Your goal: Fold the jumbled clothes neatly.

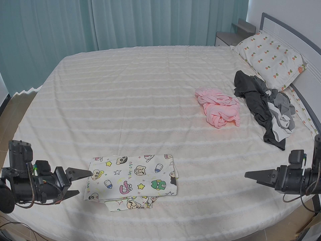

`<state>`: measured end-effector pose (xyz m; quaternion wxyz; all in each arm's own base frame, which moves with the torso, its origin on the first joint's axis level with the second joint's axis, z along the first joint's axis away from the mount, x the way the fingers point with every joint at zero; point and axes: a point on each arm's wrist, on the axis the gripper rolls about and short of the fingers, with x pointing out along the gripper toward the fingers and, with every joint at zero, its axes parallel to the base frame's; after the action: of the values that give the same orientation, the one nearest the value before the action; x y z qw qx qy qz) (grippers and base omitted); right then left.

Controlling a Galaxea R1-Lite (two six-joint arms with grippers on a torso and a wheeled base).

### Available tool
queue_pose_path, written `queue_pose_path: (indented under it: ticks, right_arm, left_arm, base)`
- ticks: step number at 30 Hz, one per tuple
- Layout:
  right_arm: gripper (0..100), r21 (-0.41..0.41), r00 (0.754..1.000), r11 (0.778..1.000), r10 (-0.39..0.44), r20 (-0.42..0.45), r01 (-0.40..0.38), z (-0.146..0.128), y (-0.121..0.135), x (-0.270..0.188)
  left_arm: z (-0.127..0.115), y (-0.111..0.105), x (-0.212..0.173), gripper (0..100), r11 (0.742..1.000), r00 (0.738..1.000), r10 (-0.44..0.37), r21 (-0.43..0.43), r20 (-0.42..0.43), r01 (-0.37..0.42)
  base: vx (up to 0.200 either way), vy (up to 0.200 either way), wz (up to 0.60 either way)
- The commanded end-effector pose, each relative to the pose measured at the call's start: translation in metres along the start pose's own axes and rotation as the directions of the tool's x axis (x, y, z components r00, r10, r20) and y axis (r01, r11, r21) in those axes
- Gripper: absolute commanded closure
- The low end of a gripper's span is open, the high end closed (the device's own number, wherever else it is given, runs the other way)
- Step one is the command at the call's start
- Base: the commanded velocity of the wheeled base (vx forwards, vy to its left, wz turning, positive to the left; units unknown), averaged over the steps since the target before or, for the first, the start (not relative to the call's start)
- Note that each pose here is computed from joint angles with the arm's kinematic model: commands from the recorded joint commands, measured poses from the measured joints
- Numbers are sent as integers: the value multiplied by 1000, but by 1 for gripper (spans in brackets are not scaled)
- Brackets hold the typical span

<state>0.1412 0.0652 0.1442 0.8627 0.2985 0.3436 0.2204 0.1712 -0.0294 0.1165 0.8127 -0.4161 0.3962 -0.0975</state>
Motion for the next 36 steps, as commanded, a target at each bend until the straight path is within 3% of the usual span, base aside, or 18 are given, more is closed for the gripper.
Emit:
queue_pose_path:
  ticks: [1,4,9,14,18,26,36]
  right_arm:
    - [0,-19,984,999,-44,-171,41,12,16,64]
    - [0,-31,973,996,-83,-216,78,8,16,93]
    - [0,-56,973,994,-100,-208,90,2,17,119]
    - [0,-61,976,995,-89,-199,79,5,20,128]
    - [0,-57,976,995,-93,-194,84,10,21,143]
    - [0,-57,975,991,-128,-184,119,17,17,179]
    - [0,-71,953,983,-182,-241,170,0,2,205]
  left_arm:
    - [-27,25,-26,0,998,999,-34,-51,42,37]
    - [-28,24,-30,0,998,996,-57,-35,66,59]
    - [-30,27,-30,0,997,996,-52,-50,66,56]
    - [-24,24,-26,0,989,993,-82,-119,80,91]
    - [-19,29,-17,0,986,995,-62,-153,78,73]
    - [-18,33,-16,0,984,993,-68,-157,92,82]
    - [-18,35,-14,0,984,995,-59,-165,85,72]
  base:
    - [0,0,0]
    - [0,0,0]
    - [0,0,0]
    - [0,0,0]
    - [0,0,0]
    - [0,200,0]
    - [0,140,0]
